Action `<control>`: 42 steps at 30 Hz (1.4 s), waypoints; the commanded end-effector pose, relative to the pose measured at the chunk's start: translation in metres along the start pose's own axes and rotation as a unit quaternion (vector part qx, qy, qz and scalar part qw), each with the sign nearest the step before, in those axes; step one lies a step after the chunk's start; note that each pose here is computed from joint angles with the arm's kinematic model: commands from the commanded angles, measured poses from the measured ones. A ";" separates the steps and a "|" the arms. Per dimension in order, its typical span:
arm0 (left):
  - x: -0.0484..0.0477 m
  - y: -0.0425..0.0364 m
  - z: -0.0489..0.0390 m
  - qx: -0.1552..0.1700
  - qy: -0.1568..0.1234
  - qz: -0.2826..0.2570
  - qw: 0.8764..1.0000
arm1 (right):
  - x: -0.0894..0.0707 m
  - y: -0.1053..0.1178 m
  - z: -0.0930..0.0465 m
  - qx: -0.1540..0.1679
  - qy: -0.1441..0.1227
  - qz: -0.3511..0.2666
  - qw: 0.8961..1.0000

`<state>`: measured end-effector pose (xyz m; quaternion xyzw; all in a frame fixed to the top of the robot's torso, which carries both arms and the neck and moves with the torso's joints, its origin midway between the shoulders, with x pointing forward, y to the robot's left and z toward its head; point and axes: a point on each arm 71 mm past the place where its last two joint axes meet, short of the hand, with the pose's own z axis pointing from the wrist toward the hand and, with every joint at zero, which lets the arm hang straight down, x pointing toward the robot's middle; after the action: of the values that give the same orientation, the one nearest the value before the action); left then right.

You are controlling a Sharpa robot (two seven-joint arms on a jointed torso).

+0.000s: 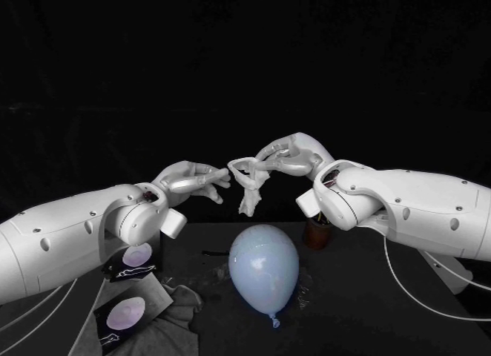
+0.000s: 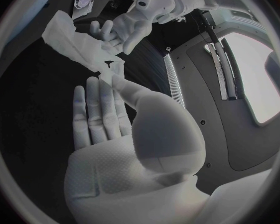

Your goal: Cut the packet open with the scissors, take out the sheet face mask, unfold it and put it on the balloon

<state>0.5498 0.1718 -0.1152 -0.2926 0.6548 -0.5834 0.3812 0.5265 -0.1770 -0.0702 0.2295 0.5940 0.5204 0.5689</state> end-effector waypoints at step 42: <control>0.0446 0.0214 0.0080 0.019 -0.062 -0.045 0.997 | 0.016 0.009 0.004 -0.003 -0.013 -0.019 1.000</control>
<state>0.5346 0.1359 -0.1453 -0.3570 0.6046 -0.5928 0.3945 0.5236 -0.1598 -0.0697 0.2297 0.5924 0.5071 0.5824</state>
